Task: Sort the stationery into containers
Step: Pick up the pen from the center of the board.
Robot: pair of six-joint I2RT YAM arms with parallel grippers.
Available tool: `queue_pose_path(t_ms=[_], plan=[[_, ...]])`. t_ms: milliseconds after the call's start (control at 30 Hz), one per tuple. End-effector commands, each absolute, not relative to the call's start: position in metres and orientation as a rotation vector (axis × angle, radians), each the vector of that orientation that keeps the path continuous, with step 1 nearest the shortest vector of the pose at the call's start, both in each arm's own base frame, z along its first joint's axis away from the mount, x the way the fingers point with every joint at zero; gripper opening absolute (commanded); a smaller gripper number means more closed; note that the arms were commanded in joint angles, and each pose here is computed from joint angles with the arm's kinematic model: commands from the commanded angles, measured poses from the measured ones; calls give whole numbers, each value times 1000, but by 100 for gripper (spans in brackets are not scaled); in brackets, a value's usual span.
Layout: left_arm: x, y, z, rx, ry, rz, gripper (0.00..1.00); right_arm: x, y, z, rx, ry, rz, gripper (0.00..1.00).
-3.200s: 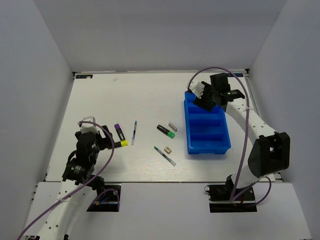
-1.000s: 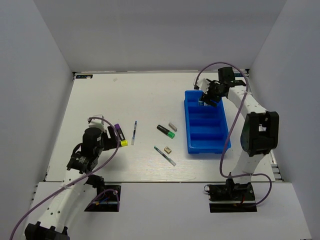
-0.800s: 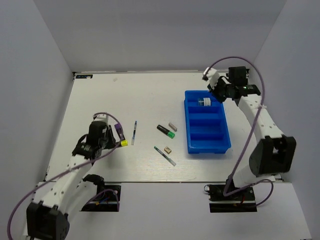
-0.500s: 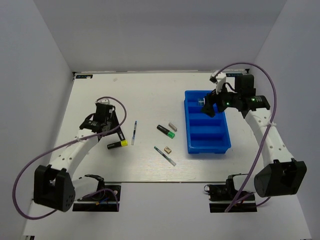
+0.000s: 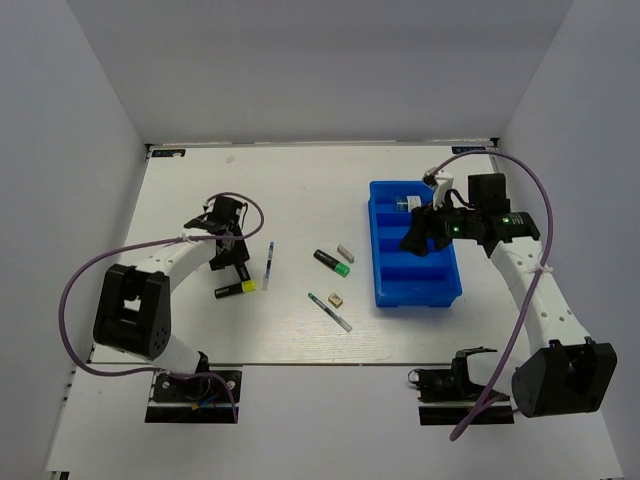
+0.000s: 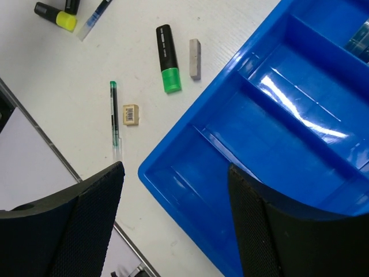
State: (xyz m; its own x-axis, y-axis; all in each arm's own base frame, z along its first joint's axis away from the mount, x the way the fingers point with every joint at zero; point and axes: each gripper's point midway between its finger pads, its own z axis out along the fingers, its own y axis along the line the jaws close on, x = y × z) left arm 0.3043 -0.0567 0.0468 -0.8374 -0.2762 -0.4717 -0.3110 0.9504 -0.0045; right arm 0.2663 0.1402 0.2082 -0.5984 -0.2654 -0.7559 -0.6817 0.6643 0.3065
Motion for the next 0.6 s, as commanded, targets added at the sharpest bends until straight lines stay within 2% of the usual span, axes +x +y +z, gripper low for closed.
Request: queue_pose_path(t_ms=[0,233,567], plan=[[329,-62,61,-439,2549,77,60,260,144,214,-694,2163,824,74],[330,-65,39,-441,2604,100,61,247,142,189,-660,2200,847,79],[330,-63,16,-477,2630,140,61,234,140,187,-627,2184,852,79]])
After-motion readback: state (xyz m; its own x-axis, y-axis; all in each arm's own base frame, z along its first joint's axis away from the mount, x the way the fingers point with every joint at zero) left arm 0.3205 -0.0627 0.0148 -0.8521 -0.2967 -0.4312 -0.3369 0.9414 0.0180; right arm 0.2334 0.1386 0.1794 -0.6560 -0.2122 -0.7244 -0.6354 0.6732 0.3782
